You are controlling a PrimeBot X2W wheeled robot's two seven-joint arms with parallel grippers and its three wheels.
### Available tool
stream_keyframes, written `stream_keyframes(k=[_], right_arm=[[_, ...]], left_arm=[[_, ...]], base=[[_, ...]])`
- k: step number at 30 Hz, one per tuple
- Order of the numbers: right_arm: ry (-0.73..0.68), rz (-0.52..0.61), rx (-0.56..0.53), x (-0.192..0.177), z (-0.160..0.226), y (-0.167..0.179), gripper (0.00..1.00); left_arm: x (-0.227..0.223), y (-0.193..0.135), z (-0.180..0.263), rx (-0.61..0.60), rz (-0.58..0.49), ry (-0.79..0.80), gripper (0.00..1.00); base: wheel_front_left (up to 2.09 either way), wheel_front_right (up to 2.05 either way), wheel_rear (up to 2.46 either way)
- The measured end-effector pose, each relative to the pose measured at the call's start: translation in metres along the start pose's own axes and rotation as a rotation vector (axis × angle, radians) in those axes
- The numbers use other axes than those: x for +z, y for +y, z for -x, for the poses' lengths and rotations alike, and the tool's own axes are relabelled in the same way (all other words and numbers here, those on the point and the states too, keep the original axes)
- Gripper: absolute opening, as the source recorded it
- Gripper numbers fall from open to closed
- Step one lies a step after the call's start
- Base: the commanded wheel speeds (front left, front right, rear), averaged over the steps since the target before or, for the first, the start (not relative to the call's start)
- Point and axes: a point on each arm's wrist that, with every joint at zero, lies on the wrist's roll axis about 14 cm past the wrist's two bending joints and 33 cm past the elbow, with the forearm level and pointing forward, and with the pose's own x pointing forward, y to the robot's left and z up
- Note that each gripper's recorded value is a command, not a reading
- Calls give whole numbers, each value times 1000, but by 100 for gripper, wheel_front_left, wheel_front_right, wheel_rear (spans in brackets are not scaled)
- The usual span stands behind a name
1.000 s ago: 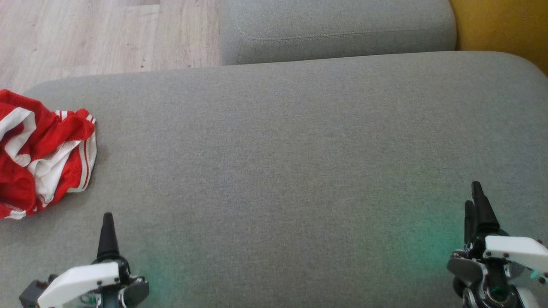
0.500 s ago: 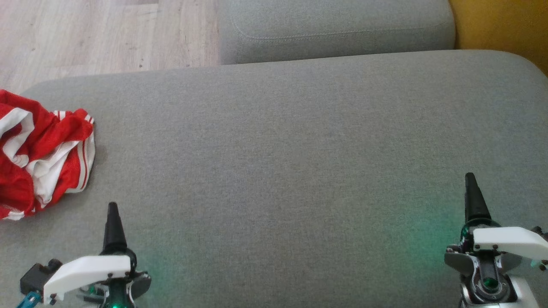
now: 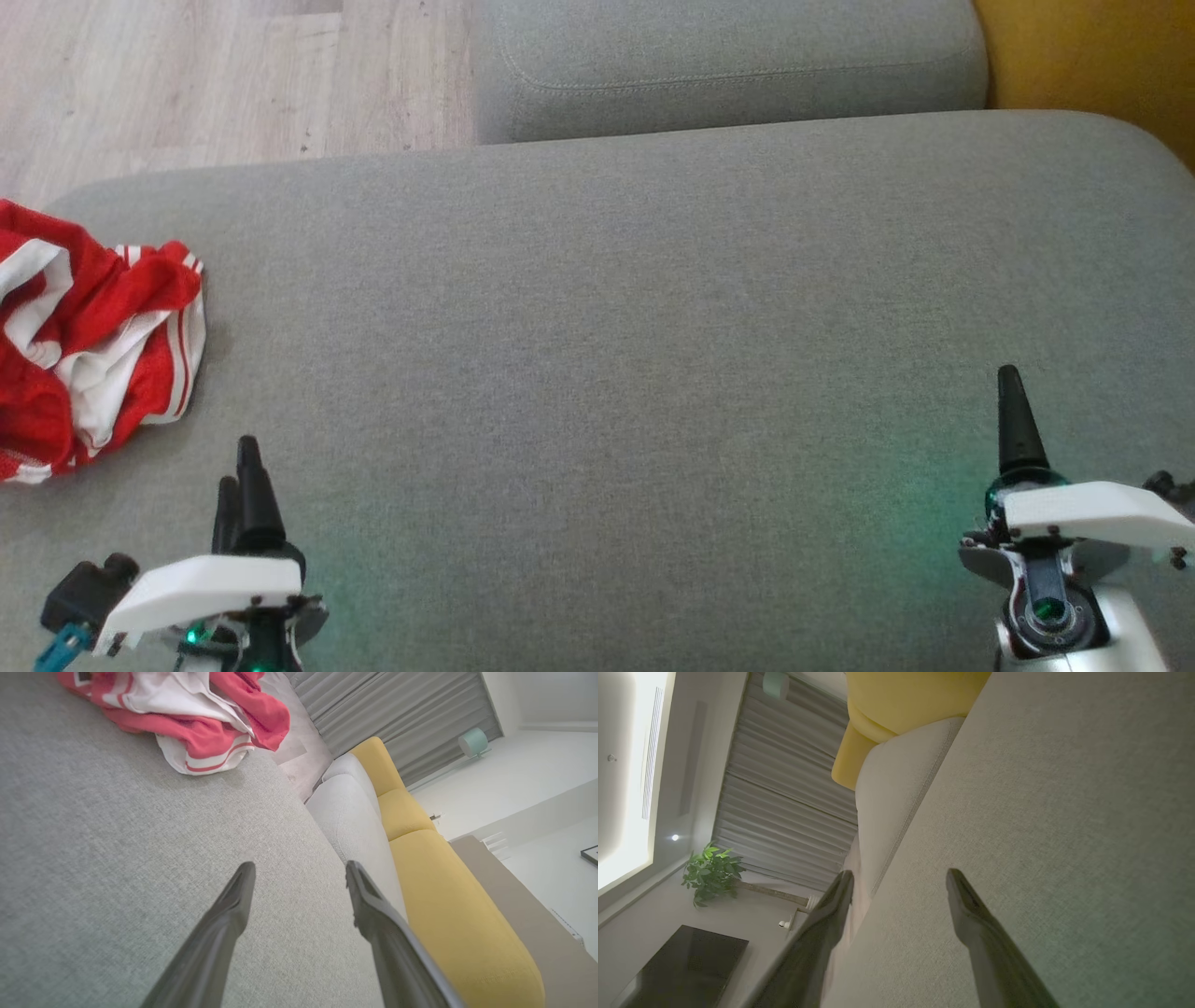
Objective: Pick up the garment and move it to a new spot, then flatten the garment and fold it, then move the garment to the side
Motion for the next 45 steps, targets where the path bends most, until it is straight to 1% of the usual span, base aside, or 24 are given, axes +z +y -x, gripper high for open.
stream_keyframes(k=[9, 10, 12, 13, 18, 24, 31, 39, 45], right_arm=[[-9, 143, 9, 1, 2, 2, 100], [-9, 143, 9, 1, 2, 2, 100], [-13, 187, 12, 2, 2, 2, 100], [-13, 187, 12, 2, 2, 2, 100], [-6, 276, 17, -2, 3, 2, 100], [2, 354, 21, -5, 2, 2, 100], [5, 451, 51, -8, -6, 11, 100], [6, 557, 68, -10, -12, 15, 100], [4, 649, 102, -12, -21, 26, 100]], left_arm=[[0, 1, 1, -1, -115, -9, 100], [0, 1, 1, -1, -115, -9, 100], [0, 1, 1, 0, -155, -11, 100], [0, 1, 1, 0, -155, -11, 100], [-2, 1, 1, -3, -244, -9, 100], [-5, 2, 0, -6, -322, -3, 100], [-11, 5, -1, -10, -424, 19, 100], [-13, -7, -10, -54, -538, 18, 100], [-14, -10, -16, -70, -627, 21, 100]], base=[[0, 0, 0], [0, 0, 0], [0, 0, 0], [0, 0, 0], [0, 0, 0], [0, 0, 0], [0, 0, 0], [0, 0, 0], [0, 0, 0]])
